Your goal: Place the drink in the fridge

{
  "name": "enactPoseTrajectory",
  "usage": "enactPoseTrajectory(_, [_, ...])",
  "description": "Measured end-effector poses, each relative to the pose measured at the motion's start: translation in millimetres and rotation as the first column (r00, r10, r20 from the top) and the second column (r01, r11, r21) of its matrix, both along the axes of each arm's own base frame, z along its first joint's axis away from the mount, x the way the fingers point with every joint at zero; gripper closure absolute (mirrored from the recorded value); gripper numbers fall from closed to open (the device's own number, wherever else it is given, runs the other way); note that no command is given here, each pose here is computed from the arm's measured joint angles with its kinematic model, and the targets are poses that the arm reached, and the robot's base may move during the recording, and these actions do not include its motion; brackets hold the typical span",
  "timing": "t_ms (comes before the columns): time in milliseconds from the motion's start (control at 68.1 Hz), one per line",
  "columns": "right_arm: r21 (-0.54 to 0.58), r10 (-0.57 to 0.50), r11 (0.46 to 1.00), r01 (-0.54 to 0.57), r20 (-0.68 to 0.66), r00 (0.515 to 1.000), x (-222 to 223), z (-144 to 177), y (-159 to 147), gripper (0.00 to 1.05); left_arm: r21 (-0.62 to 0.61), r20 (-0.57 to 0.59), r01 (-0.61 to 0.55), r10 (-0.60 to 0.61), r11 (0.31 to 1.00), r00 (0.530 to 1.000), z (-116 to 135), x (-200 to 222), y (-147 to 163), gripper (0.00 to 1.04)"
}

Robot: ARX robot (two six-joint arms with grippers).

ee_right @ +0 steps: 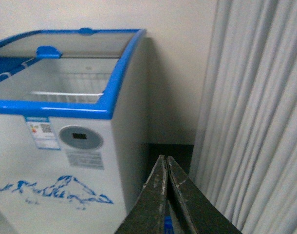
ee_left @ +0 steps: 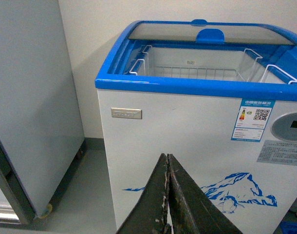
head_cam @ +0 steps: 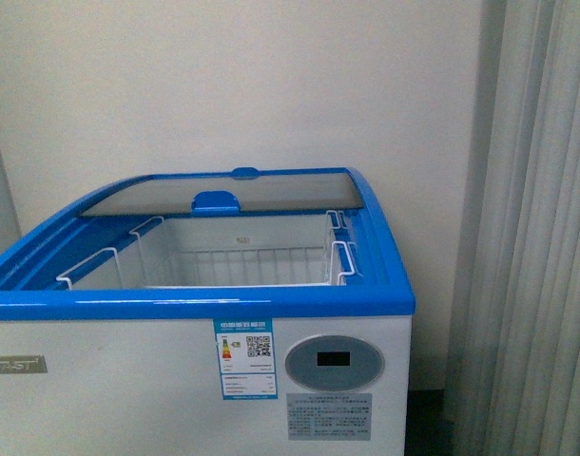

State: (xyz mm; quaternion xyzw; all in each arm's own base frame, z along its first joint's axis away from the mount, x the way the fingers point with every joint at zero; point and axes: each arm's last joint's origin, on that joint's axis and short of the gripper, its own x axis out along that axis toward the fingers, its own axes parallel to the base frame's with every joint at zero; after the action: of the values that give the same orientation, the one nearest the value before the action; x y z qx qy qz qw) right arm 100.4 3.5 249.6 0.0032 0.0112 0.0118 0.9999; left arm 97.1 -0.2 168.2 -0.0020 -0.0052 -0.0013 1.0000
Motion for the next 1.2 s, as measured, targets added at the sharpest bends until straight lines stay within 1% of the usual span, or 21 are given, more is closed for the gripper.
enactPoseTrajectory(15, [-0.001, -0.014, 1.000, 0.014, 0.002, 1.000, -0.3, -3.1, -1.4, 1.03, 0.000, 0.000, 0.000, 0.000, 1.000, 1.000, 0.0, 0.0, 0.0, 1.02])
enactPoseTrajectory(73, [-0.001, -0.027, 1.000, 0.027, 0.020, 0.999, -2.7, -9.4, -3.0, 1.02, 0.000, 0.000, 0.000, 0.000, 1.000, 1.000, 0.0, 0.0, 0.0, 1.02])
enactPoseTrajectory(117, [-0.001, -0.016, 1.000, 0.016, 0.032, 0.999, -3.6, -12.2, -2.8, 1.02, 0.000, 0.000, 0.000, 0.000, 1.000, 1.000, 0.0, 0.0, 0.0, 1.02])
enactPoseTrajectory(220, [-0.002, -0.019, 1.000, 0.019, 0.013, 1.000, -1.9, -28.8, -3.1, 1.02, 0.000, 0.000, 0.000, 0.000, 1.000, 1.000, 0.0, 0.0, 0.0, 1.02])
enactPoseTrajectory(367, [-0.002, -0.021, 1.000, 0.021, 0.012, 1.000, -2.0, -42.9, -3.2, 1.02, 0.000, 0.000, 0.000, 0.000, 1.000, 1.000, 0.0, 0.0, 0.0, 1.02])
enactPoseTrajectory(660, [-0.002, -0.021, 1.000, 0.021, 0.012, 1.000, -2.3, -61.1, -3.2, 1.02, 0.000, 0.000, 0.000, 0.000, 1.000, 1.000, 0.0, 0.0, 0.0, 1.02])
enactPoseTrajectory(1204, [-0.002, -0.022, 1.000, 0.022, 0.025, 0.999, -3.1, -81.7, -3.3, 1.02, 0.000, 0.000, 0.000, 0.000, 1.000, 1.000, 0.0, 0.0, 0.0, 1.02])
